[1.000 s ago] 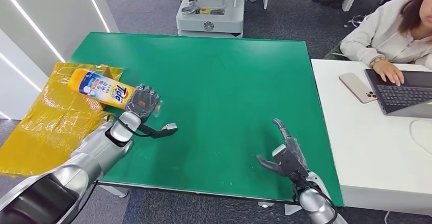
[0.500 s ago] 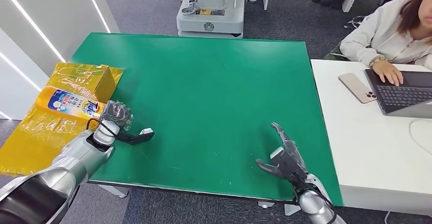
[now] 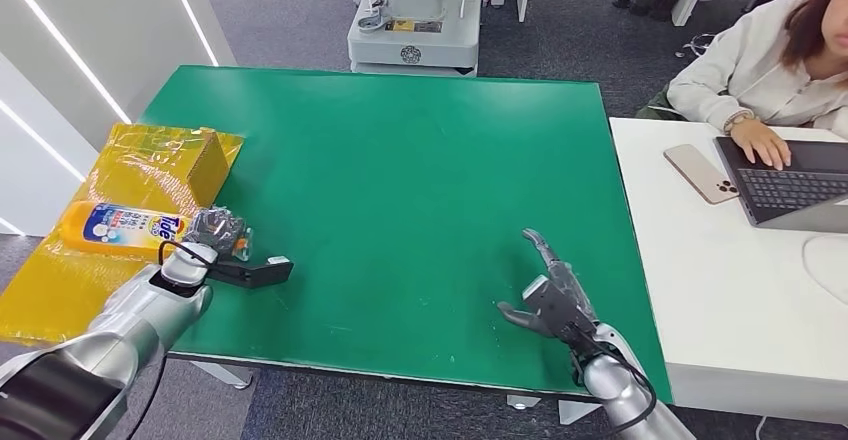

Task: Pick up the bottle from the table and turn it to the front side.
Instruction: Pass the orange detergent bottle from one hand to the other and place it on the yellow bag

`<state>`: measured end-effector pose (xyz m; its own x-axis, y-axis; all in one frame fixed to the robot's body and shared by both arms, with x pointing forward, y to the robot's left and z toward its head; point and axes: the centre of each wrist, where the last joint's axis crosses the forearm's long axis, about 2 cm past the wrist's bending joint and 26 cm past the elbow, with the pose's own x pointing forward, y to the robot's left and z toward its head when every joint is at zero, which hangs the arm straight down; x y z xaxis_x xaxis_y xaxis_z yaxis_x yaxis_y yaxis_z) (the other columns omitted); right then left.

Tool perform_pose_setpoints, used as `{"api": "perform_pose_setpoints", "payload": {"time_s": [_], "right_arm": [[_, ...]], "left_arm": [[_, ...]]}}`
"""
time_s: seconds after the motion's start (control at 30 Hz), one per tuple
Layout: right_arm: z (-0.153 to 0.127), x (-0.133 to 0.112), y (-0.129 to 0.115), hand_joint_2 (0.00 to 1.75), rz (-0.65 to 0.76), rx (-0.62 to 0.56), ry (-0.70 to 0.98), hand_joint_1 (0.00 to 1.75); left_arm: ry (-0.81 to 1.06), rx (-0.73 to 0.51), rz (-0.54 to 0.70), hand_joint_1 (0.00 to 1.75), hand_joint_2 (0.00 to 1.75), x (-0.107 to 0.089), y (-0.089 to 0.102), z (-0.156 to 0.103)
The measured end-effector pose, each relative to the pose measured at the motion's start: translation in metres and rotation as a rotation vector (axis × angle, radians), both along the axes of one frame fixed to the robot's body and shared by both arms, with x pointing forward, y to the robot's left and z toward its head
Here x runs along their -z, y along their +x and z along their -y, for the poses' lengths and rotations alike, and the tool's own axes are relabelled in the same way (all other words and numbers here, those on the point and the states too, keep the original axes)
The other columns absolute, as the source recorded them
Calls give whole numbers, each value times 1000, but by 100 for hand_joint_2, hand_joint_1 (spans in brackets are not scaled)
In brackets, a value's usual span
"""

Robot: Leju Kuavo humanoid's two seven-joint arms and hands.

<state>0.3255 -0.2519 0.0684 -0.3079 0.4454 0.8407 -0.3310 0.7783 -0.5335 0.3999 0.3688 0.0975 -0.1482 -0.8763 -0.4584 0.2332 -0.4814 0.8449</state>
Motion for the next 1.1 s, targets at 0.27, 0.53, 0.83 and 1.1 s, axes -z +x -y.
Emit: {"api": "perform_pose_setpoints", "payload": {"time_s": [0.27,0.53,0.83,1.1], "right_arm": [[-5,-3,8,175,-1,-24,2,0],[-11,-3,12,175,-8,-41,5,0],[-16,-4,16,175,-12,-56,11,0],[-15,0,15,175,5,-36,64,0]], "left_arm": [[-187,153,68,0,175,6,-6,7],[-485,226,111,0,175,15,-12,19],[-837,141,137,0,175,31,-24,38],[-1245,108,347,0,175,43,-37,62]]}}
